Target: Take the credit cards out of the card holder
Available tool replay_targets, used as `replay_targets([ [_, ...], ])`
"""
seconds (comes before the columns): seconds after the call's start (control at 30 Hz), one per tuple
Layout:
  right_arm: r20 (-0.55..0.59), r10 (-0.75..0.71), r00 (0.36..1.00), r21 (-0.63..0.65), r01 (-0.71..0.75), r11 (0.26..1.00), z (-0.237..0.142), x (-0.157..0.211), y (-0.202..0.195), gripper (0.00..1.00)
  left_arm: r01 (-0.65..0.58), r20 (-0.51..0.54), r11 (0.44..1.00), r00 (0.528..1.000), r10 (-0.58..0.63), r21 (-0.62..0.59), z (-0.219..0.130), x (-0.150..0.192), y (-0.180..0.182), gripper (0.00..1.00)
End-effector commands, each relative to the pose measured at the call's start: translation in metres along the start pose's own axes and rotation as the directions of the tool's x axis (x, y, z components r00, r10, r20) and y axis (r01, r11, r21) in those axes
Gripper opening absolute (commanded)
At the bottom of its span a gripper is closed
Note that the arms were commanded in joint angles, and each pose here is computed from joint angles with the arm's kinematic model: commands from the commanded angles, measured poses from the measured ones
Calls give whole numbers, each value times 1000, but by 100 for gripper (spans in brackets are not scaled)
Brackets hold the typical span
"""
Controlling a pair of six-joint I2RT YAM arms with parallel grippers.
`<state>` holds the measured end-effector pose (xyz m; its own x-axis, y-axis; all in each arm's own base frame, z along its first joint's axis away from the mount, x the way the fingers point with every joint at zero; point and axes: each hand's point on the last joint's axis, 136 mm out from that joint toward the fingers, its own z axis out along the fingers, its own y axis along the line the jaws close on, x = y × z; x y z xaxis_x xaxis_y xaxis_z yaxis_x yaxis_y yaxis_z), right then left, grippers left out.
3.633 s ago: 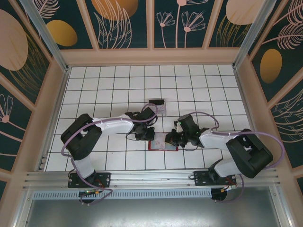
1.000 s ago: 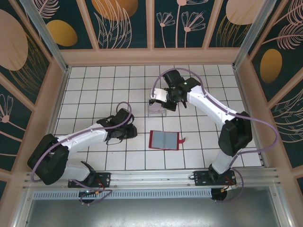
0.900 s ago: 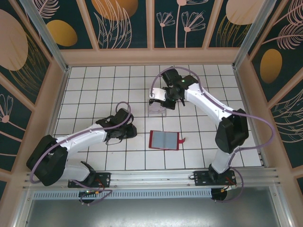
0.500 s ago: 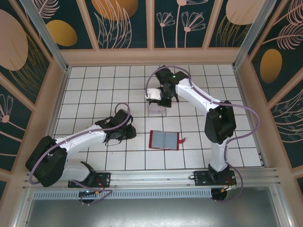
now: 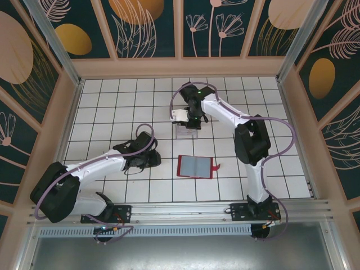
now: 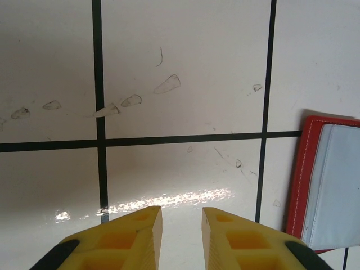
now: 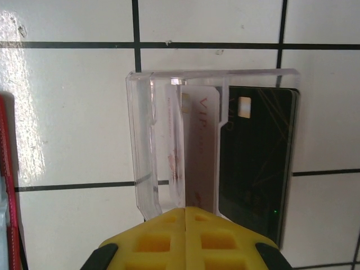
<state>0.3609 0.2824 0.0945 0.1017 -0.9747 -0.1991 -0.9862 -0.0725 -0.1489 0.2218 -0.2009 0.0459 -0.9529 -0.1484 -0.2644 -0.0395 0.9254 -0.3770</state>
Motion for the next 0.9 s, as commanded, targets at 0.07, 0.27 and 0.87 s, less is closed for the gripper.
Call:
replay_targets([
  [0.07,-4,-32,999,-42,32,999,9,-7,7,0,18,24,1000,1000,-18,22,-3,-5,-2,27],
  [0.27,-5,-21,1000,-12,21,1000,11,-8,0,13,20,26,999,999,-21,27,-4,-6,-3,27],
  [0.87,90,163,982,372,-185,910,-41,14,-41,36,-5,90,999,996,8,-36,0,-36,-7,31],
])
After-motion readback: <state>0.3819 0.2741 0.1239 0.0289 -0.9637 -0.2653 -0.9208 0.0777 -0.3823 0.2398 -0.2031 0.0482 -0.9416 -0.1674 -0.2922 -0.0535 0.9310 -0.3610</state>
